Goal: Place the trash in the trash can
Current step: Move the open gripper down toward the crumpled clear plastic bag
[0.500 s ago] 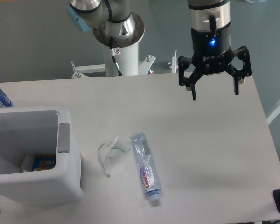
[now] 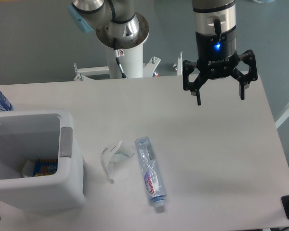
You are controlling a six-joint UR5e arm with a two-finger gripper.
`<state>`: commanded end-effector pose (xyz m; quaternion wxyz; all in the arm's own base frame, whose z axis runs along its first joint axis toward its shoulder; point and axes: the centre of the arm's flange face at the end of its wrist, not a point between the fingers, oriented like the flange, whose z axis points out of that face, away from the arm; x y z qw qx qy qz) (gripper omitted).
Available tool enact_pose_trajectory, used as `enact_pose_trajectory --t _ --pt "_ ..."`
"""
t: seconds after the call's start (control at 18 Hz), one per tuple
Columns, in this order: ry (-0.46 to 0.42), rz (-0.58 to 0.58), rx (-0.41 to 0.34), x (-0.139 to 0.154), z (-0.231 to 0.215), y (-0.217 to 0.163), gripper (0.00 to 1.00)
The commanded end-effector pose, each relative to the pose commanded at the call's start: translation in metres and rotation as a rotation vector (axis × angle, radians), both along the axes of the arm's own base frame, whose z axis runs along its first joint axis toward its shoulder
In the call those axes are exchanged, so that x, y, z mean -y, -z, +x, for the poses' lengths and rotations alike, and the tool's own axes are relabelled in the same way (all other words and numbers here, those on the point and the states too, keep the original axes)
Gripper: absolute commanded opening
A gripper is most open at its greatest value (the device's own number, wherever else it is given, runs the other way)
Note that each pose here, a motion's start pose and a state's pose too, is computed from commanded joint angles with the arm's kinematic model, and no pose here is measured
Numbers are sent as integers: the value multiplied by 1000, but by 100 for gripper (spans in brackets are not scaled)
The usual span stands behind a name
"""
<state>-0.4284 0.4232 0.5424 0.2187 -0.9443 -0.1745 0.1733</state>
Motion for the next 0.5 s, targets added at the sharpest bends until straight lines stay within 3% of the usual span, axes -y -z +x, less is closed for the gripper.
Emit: enact_pose_trajectory --t 0.33,0.5 --pt "-3 -26 61 1 10 35 100" --pt "45 -52 94 -14 31 59 100"
